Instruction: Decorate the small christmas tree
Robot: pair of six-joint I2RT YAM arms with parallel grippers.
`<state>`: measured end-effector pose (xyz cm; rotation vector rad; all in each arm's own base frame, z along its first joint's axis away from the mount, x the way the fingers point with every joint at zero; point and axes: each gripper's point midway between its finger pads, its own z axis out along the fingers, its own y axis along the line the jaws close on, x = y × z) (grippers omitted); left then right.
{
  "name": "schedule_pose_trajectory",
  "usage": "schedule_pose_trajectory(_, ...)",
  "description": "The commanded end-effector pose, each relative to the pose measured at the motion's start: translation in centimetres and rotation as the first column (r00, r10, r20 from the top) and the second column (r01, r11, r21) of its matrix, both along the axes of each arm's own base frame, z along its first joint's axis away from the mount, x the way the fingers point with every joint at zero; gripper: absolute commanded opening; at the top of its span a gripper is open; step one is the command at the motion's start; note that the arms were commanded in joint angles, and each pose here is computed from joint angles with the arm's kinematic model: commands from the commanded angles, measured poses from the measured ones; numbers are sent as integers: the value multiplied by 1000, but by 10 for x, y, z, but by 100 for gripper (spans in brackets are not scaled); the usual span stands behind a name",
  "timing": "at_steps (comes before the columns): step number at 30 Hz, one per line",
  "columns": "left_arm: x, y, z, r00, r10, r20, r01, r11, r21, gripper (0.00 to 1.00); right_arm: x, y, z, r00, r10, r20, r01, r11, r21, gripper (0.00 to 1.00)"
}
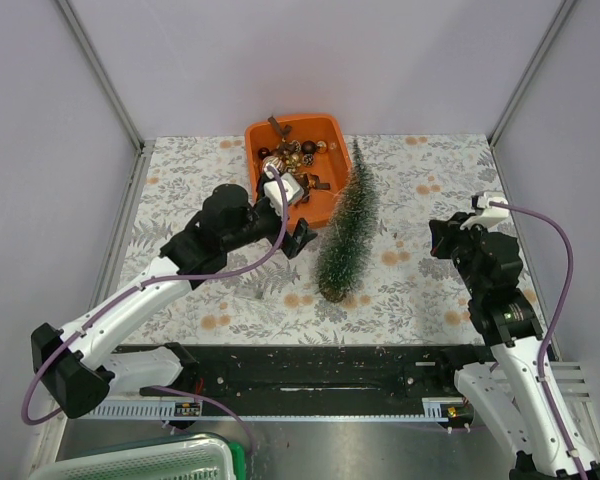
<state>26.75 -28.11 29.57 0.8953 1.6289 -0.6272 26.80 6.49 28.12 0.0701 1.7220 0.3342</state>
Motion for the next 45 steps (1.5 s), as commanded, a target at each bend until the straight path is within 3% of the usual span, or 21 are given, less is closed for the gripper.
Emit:
schedule_pose_trajectory(1, -11, -6, -6, 995, -102, 17, 100, 993, 65, 99, -1, -17, 16, 996, -87, 25, 87, 996, -12, 0)
schedule_pose_trajectory(3, -16, -6, -6, 990, -136, 33, 133, 988, 79, 99, -2, -16, 18, 996, -79, 28, 79, 997, -10, 0)
schedule_pose_trajectory(9, -9, -1, 9, 998, -54, 24, 53, 998, 34, 99, -5, -8, 19, 999, -36, 18, 36, 999, -2, 0)
schedule_pose_trajectory(14, -16, -12, 35, 996, -89, 10, 89, 994, -64, 99, -17, 2, 3, 996, 24, -90, -23, 1000, 9, 0)
schedule_pose_trajectory(17, -22, -19, 43, 991, -132, 2, 132, 986, -101, 99, -31, 24, -11, 974, 148, -170, -138, 988, 71, 0)
schedule_pose_trajectory(22, -31, -20, 33, 987, -161, -24, 157, 981, -117, 99, -68, 79, -21, 860, 463, -216, -395, 871, 292, 0)
schedule_pose_trajectory(29, -41, -7, 5, 987, -150, -50, 145, 986, -86, 92, -104, 111, -10, 727, 668, -158, -542, 701, 464, 0)
schedule_pose_trajectory(31, -44, -3, -4, 987, -143, -68, 137, 987, -78, 91, -104, 117, -11, 714, 684, -150, -541, 675, 502, 0)
schedule_pose_trajectory(34, -49, 1, -16, 986, -142, -89, 135, 988, -72, 88, -94, 121, -20, 745, 645, -169, -479, 694, 538, 0)
schedule_pose_trajectory(37, -55, 2, -23, 982, -152, -111, 144, 987, -73, 78, -88, 134, -33, 759, 627, -177, -451, 702, 551, 0)
schedule_pose_trajectory(43, -65, 5, -32, 976, -177, -129, 167, 983, -78, 41, -87, 171, -42, 751, 626, -211, -458, 723, 518, 0)
schedule_pose_trajectory(45, -69, 7, -35, 975, -178, -133, 168, 982, -83, 36, -85, 179, -46, 756, 613, -228, -446, 738, 506, 0)
